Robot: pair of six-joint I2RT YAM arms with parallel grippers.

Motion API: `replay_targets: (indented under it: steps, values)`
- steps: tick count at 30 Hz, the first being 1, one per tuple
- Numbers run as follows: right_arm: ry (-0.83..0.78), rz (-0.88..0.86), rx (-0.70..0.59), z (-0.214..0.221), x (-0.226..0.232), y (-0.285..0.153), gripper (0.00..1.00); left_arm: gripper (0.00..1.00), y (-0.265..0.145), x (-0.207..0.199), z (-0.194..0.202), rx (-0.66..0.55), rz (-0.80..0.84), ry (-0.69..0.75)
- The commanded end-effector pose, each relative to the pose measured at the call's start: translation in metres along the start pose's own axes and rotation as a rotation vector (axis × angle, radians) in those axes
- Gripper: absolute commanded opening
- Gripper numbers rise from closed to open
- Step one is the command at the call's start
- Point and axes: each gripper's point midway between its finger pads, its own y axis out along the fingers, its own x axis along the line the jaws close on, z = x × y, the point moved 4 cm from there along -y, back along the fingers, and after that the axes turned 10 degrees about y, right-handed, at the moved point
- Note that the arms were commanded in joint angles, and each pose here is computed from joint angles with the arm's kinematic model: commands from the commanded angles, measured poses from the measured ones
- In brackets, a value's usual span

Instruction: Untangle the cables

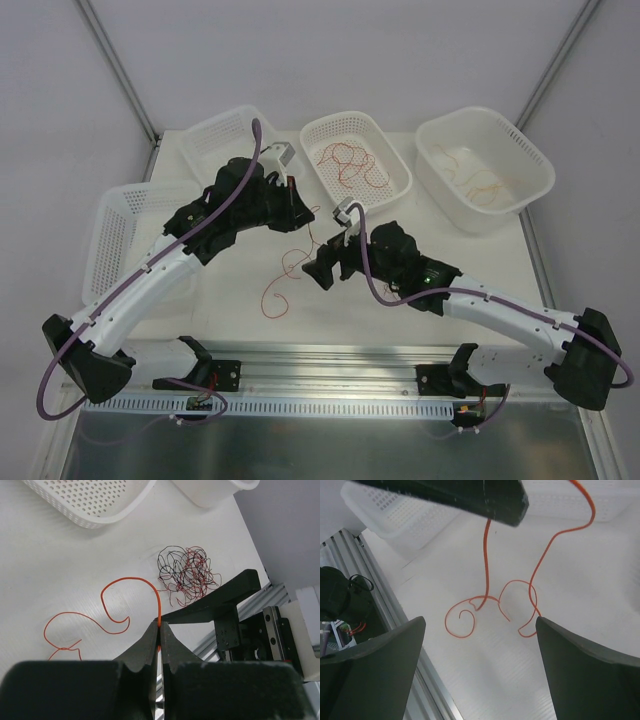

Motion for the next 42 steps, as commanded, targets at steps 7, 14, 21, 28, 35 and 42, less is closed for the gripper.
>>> replay_targets:
  steps: [7,14,21,28,35,42]
  values:
    - [-0.063,0.040,-0.165,-0.046,0.006,0.028,0.97,0.00,-0.009,-0.018,-0.011,-0.062,0.057,0.008]
    - [-0.066,0.067,-0.168,-0.038,-0.003,0.050,0.99,0.00,-0.022,-0.028,-0.015,-0.090,0.099,0.016]
    - [-0.070,0.058,-0.166,-0.029,-0.006,0.061,0.74,0.00,-0.033,-0.034,-0.017,-0.106,0.131,0.009]
    - [-0.067,0.031,-0.159,-0.027,-0.003,0.058,0.18,0.00,-0.037,-0.028,-0.018,-0.132,0.093,0.015]
    - [-0.102,0.050,-0.142,-0.034,-0.002,0.036,0.01,0.27,-0.033,-0.012,-0.019,-0.154,-0.006,0.062]
    - [-0.134,0.205,-0.096,-0.056,-0.020,0.007,0.01,0.83,-0.045,0.003,-0.036,-0.213,-0.063,0.153]
